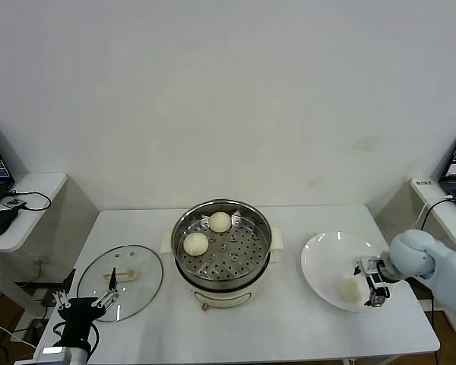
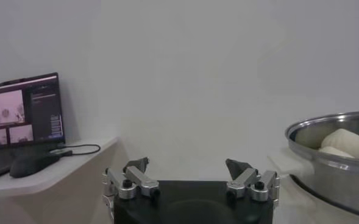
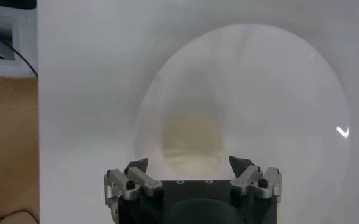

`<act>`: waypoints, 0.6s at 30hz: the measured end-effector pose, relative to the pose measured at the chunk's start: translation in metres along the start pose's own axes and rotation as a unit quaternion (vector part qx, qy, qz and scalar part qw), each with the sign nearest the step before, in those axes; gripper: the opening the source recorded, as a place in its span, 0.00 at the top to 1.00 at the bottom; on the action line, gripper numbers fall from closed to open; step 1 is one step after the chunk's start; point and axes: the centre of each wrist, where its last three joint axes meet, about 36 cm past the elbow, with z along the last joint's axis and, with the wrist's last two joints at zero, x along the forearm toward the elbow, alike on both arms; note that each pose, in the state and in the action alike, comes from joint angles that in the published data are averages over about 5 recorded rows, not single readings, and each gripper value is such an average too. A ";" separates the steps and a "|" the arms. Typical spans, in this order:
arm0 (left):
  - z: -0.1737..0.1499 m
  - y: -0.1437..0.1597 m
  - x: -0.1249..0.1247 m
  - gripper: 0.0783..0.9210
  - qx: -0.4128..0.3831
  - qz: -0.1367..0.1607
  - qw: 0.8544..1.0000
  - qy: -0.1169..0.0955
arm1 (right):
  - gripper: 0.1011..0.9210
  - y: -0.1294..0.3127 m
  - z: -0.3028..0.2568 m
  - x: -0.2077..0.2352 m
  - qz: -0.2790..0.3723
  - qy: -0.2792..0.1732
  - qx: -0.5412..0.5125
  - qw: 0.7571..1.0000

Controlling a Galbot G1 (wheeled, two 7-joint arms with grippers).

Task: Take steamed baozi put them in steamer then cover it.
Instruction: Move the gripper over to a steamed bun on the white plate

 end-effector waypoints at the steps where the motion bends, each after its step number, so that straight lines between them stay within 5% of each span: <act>1: 0.000 0.000 0.000 0.12 0.000 0.000 1.000 0.000 | 0.17 0.000 0.000 -0.002 -0.001 0.000 -0.001 1.000; 18: -0.001 0.000 0.000 0.12 0.002 0.000 1.000 -0.003 | 0.34 -0.002 0.000 -0.012 0.002 -0.005 -0.014 1.000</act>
